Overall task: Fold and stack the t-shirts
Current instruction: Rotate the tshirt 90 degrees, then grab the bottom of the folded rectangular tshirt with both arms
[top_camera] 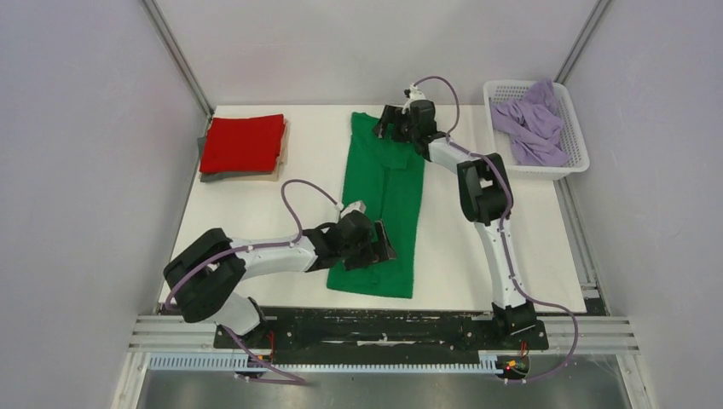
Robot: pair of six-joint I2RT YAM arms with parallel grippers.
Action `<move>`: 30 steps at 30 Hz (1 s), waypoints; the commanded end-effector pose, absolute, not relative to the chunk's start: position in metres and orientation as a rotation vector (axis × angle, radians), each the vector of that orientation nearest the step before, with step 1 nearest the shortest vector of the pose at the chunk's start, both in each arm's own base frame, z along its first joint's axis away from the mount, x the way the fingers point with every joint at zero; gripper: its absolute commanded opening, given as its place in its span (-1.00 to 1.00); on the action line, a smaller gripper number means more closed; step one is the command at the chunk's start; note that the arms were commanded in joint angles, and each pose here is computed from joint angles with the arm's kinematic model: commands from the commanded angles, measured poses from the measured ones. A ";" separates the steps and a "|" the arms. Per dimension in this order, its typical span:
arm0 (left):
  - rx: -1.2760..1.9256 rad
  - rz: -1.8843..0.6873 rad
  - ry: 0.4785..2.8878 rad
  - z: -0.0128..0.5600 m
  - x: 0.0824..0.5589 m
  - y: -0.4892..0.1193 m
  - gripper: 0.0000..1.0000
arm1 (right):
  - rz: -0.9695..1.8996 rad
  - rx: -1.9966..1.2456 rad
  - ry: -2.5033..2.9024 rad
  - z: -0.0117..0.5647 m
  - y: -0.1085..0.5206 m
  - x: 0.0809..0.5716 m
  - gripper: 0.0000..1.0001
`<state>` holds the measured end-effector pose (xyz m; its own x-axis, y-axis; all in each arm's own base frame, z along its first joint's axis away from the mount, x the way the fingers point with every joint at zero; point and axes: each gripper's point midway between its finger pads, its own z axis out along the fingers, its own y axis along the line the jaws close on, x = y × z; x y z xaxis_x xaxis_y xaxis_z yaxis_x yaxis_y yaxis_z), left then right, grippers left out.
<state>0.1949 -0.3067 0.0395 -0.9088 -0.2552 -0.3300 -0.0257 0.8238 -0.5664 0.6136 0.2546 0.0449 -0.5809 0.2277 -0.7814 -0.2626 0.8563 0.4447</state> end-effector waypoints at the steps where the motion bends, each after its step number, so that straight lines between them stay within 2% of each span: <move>1: -0.183 -0.710 2.823 0.011 0.144 -0.313 0.99 | 0.765 -0.089 2.083 0.021 0.303 0.624 0.97; 6: -0.086 -0.704 2.826 0.022 0.139 -0.329 0.99 | 0.787 -0.077 1.996 0.043 0.309 0.632 0.96; 13: -0.015 -0.710 2.697 0.064 0.154 -0.327 0.99 | 0.660 -0.165 1.821 0.164 0.292 0.633 0.96; 17: 0.009 -0.680 2.637 0.088 0.158 -0.314 0.99 | 0.580 -0.223 1.730 0.236 0.274 0.611 0.96; 19: 0.005 -0.608 2.618 0.094 0.159 -0.295 0.99 | 0.528 -0.222 1.748 0.244 0.259 0.590 0.97; 24: -0.061 -0.387 2.604 0.087 0.151 -0.231 0.99 | 0.462 -0.219 1.939 0.192 0.215 0.489 0.96; 30: -0.067 -0.395 2.643 0.072 0.132 -0.204 0.99 | 0.465 -0.240 2.207 0.091 0.191 0.332 0.97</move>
